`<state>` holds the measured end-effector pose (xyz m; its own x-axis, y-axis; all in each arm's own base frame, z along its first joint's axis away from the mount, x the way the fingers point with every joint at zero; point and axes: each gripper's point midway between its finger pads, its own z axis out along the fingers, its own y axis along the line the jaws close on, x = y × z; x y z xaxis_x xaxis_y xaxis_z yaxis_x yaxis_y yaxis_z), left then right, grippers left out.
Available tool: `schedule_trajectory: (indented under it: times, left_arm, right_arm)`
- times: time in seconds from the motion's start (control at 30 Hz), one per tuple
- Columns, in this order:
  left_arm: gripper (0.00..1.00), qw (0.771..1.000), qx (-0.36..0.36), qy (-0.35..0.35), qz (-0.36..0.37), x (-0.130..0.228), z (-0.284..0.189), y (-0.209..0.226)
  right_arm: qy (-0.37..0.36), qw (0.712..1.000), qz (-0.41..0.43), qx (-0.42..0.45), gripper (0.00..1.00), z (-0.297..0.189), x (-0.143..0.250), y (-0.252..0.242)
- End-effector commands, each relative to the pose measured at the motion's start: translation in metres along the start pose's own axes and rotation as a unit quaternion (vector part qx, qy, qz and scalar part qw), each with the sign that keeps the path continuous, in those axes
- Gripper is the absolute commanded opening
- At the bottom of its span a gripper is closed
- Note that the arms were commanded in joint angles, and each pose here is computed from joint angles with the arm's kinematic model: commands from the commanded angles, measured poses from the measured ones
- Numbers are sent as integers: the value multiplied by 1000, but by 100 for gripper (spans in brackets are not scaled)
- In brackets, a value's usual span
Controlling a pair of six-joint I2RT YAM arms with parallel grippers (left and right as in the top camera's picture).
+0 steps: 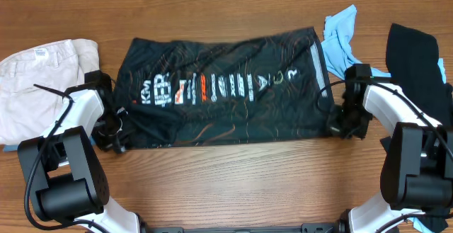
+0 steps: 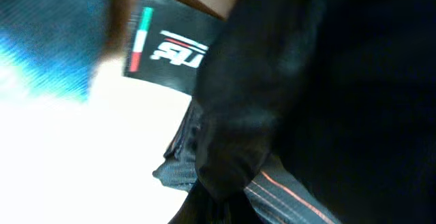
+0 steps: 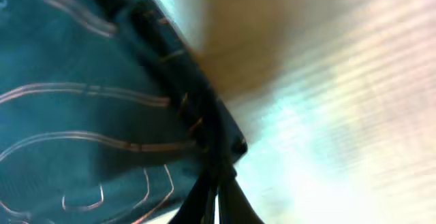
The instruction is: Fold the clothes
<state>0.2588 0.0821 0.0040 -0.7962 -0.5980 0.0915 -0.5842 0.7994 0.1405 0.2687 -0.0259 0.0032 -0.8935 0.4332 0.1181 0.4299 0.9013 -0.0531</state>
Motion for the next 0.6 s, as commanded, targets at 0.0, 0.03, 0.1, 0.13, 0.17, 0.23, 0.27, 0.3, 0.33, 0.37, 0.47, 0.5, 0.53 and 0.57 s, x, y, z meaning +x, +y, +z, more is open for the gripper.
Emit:
schedule_trajectory:
  times: [0.0, 0.03, 0.1, 0.13, 0.17, 0.23, 0.27, 0.3, 0.33, 0.37, 0.47, 0.5, 0.53, 0.57]
  left_arm:
    - [4, 995, -92, -17, -40, -1, 1, 33]
    - [4, 994, -97, -14, -42, 0, 1, 35]
    - [4, 994, -101, -7, -46, 4, 0, 37]
    - [4, 994, -101, -5, -47, 5, 0, 37]
    - [4, 994, -99, -5, -47, 5, 0, 36]
    - [4, 995, -91, -7, -45, 4, -1, 34]
    - [4, 995, -86, -9, -44, 3, -2, 32]
    - [4, 996, -81, -13, -43, 2, -4, 31]
    - [4, 997, -71, -18, -40, 1, -7, 28]
    - [4, 997, -59, -22, -35, 0, -10, 25]
    - [4, 998, -22, -58, -22, -7, -29, 16]
    - [4, 997, -14, -71, -21, -8, -36, 16]
    - [4, 996, -8, -86, -23, -10, -45, 16]
    - [4, 994, 0, -104, -24, -12, -54, 16]
  right_arm:
    - [3, 994, 73, 78, 4, -1, 7, -30]
    - [12, 993, 78, 82, 4, -1, 12, -31]
    - [24, 993, 77, 87, 4, -2, 18, -34]
    - [26, 993, 77, 88, 4, -2, 19, -34]
    - [26, 993, 77, 87, 4, -2, 19, -33]
    - [28, 993, 77, 87, 4, -2, 20, -34]
    - [28, 993, 77, 85, 4, -2, 20, -33]
    - [27, 993, 77, 82, 4, -3, 20, -32]
    - [22, 994, 77, 79, 4, -5, 18, -31]
    - [16, 994, 78, 77, 4, -7, 17, -31]
    - [-17, 995, 80, 60, 4, -22, 11, -28]
    - [-28, 995, 80, 55, 4, -28, 9, -28]
    - [-40, 995, 80, 50, 5, -35, 7, -27]
    - [-55, 994, 79, 43, 8, -43, 5, -27]
